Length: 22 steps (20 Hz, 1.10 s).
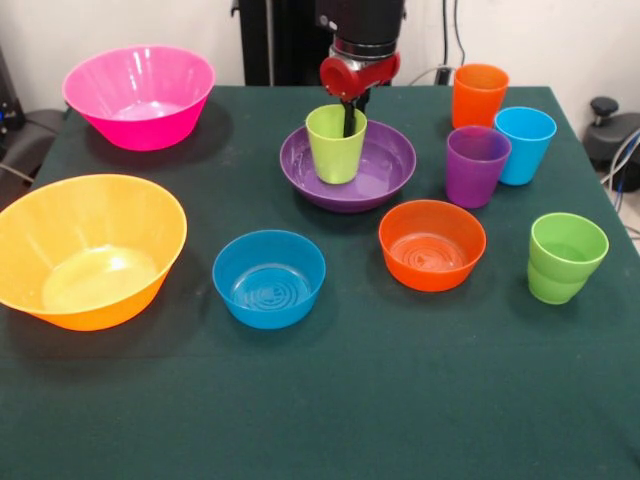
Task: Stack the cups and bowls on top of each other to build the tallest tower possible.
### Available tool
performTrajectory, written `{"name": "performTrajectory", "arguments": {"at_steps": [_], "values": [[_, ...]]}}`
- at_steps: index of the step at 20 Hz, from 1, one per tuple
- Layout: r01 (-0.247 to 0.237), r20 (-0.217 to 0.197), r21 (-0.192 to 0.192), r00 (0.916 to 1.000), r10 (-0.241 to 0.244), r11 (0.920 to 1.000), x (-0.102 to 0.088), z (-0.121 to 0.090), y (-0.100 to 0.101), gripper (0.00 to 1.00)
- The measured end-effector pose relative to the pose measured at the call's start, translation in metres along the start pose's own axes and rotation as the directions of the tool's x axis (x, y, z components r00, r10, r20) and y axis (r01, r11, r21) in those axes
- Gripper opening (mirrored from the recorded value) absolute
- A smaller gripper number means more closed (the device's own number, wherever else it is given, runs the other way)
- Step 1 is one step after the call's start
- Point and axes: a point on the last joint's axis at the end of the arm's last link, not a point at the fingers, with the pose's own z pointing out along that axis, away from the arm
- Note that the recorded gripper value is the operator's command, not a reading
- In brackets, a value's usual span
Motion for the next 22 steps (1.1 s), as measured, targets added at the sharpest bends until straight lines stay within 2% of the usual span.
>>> {"name": "performTrajectory", "arguments": {"at_steps": [6, 21, 22], "values": [[-0.002, 0.040, 0.002, 0.9992, 0.002, 1.0000, -0.0037, 0.0037, 0.0016, 0.00], [-0.020, 0.048, 0.003, 0.9986, 0.019, 0.9998, -0.0003, 0.0041, -0.0045, 0.00], [-0.020, 0.048, 0.003, 0.9986, 0.020, 0.9998, -0.0004, 0.0042, -0.0044, 1.00]]}}
